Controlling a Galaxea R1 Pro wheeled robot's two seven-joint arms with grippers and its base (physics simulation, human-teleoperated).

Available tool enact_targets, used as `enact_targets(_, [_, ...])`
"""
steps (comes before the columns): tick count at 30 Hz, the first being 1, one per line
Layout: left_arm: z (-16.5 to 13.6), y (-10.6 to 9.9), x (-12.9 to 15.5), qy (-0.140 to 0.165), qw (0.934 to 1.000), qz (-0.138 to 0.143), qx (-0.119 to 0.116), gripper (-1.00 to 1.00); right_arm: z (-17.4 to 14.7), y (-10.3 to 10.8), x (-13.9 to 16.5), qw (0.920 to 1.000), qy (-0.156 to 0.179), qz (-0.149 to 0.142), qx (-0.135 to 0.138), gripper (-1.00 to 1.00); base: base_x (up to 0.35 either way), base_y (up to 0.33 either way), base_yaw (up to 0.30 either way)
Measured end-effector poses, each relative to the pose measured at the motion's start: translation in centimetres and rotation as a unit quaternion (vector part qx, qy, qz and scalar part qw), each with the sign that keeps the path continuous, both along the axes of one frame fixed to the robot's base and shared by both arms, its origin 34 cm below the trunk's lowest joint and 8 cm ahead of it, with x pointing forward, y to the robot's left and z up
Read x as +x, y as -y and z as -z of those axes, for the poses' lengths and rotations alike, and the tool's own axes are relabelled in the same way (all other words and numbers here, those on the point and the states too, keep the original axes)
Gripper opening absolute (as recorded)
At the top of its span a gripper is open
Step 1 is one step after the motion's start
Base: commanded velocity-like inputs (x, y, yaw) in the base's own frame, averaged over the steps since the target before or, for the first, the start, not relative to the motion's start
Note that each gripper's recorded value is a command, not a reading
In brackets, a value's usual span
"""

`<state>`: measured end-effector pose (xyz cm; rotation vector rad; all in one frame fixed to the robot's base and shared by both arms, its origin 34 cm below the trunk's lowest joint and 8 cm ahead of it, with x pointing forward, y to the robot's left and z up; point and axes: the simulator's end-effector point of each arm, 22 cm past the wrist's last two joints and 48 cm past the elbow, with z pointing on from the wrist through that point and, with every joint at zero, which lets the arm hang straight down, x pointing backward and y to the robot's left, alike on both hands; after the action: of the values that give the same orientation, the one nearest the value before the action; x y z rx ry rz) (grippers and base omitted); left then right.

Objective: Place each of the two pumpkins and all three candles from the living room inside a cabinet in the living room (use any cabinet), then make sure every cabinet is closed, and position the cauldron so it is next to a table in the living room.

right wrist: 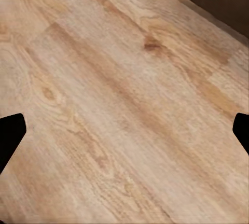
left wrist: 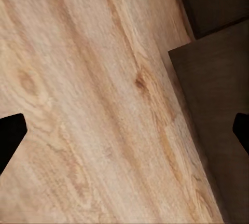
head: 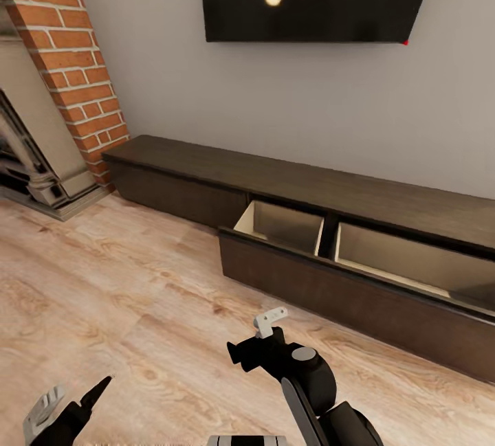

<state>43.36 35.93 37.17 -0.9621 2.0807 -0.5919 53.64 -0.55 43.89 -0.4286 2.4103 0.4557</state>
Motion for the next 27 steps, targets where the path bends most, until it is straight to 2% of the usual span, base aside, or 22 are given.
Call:
enact_targets(17, [0.4,-0.9,-0.4,-0.006,0.9999,-0.010,0.004,1.00,0.3,0.0,-0.1,1.0000,-0.003,0.000,0.000,1.00,0.000,0.000,0.300])
enact_targets(27, [-1.6,0.7,0.7,0.038,0.9988,0.021,-0.025,1.00,-0.2,-0.5,0.0,1.0000,-0.001,0.001,0.008,1.00,0.000,0.000,0.297])
